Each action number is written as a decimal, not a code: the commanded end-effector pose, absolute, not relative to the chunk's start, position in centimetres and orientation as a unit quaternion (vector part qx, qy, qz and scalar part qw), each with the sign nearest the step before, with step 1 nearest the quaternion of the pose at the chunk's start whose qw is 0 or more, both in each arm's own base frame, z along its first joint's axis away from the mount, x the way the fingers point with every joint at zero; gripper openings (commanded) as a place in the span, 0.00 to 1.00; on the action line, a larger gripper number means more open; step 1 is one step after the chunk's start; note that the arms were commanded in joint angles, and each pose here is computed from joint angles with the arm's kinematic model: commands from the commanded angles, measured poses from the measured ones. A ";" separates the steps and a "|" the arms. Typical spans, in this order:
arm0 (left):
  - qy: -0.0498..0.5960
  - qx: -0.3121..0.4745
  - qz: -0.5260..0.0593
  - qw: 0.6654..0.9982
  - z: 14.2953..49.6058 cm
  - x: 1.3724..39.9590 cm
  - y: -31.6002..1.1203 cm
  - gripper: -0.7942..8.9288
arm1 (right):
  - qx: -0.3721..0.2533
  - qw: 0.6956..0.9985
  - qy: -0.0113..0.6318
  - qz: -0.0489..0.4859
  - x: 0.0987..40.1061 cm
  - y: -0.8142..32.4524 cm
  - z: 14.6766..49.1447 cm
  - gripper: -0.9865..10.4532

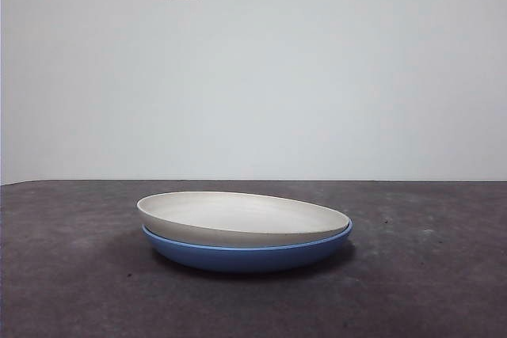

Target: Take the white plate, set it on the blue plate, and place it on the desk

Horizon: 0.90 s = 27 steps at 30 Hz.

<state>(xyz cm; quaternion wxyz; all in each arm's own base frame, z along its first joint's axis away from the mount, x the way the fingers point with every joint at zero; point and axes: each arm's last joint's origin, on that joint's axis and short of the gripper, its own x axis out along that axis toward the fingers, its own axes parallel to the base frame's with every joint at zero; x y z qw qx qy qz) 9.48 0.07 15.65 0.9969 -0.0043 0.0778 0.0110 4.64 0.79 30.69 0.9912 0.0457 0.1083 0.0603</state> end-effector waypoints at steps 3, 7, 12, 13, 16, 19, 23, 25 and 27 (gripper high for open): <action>0.090 -0.005 0.013 0.996 14.9 9.6 0.1 0.11 | 0.003 0.999 0.022 0.026 6.4 0.6 27.3 0.11; 0.090 -0.005 0.013 0.996 14.9 9.6 0.1 0.11 | 0.004 1.000 0.013 -0.013 7.3 0.2 24.0 0.11; 0.090 -0.005 0.013 0.996 14.9 9.6 0.1 0.11 | -0.012 0.999 0.036 -0.028 7.9 -0.1 21.1 0.11; 0.090 -0.005 0.013 0.996 14.9 9.6 0.1 0.11 | -0.012 0.999 0.040 -0.029 8.0 -0.1 20.7 0.11; 0.090 -0.005 0.013 0.996 14.9 9.6 0.1 0.11 | -0.020 0.998 0.051 -0.028 8.3 -0.1 19.6 0.11; 0.090 -0.005 0.013 0.996 14.9 9.6 0.1 0.11 | -0.022 0.998 0.058 -0.028 8.5 0.0 18.9 0.11; 0.090 -0.005 0.013 0.996 14.9 9.6 0.1 0.11 | -0.026 0.997 0.061 -0.028 8.6 0.0 18.8 0.11; 0.090 -0.005 0.013 0.996 14.9 9.6 0.1 0.11 | -0.026 0.997 0.061 -0.028 8.6 0.0 18.8 0.11; 0.090 -0.005 0.013 0.996 14.9 9.6 0.1 0.11 | -0.026 0.997 0.061 -0.028 8.6 0.0 18.8 0.11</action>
